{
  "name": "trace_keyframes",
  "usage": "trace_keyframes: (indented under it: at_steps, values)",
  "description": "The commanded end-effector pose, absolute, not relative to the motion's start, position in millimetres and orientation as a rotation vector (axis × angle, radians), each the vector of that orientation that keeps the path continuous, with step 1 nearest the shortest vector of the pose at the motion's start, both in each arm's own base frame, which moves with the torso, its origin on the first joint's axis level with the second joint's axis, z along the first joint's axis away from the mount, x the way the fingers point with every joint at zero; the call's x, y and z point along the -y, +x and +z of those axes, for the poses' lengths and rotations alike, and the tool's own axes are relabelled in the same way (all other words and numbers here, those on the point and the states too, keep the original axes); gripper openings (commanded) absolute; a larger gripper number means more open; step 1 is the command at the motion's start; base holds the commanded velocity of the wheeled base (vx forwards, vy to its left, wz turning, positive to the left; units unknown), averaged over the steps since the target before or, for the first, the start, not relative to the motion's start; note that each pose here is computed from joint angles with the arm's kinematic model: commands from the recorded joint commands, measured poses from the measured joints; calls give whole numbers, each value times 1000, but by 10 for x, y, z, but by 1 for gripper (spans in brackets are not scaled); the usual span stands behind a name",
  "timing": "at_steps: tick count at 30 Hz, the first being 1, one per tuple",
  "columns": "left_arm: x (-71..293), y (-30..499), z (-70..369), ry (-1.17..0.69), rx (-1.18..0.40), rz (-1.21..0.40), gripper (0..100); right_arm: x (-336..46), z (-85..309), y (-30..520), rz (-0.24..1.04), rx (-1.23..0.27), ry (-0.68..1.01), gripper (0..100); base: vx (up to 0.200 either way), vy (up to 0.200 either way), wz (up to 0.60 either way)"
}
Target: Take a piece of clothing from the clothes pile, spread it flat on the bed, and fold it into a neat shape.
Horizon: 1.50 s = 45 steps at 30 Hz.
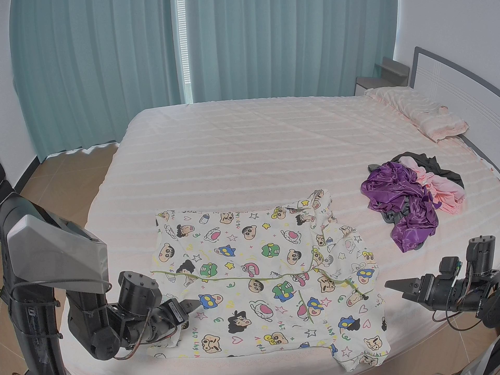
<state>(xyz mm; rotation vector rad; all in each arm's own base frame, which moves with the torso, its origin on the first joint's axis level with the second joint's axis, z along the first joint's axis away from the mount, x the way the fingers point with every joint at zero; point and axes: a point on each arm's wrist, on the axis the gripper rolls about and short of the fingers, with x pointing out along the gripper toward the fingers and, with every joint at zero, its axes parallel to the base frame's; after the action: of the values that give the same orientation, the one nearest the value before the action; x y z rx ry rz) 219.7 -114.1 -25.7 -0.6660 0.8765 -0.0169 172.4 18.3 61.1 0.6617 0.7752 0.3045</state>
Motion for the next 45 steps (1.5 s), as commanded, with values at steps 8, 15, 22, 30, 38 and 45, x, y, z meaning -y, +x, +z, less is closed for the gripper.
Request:
trace_keyframes:
  at_steps: [8, 15, 22, 30, 38, 45]
  values:
    - [1528, 1964, -257, -561, -860, -106, 100, -184, 612, 1724, 305, -775, 662, 100, 0, 0, 0]
    - [1640, 1875, -217, -528, -828, -125, 100, -184, 609, 1725, 305, -776, 662, 100, 0, 0, 0]
    - [1738, 1754, -134, -550, -828, -177, 100, -184, 609, 1725, 305, -776, 662, 100, 0, 0, 0]
    - [1875, 1606, -141, -542, -859, -239, 100, -184, 612, 1724, 305, -775, 662, 100, 0, 0, 0]
    - [1935, 1546, -146, -547, -875, -267, 100, -183, 604, 1710, 304, -779, 663, 100, 0, 0, 0]
    - [1839, 1544, 63, -661, -781, -295, 100, -183, 601, 1711, 303, -781, 663, 100, 0, 0, 0]
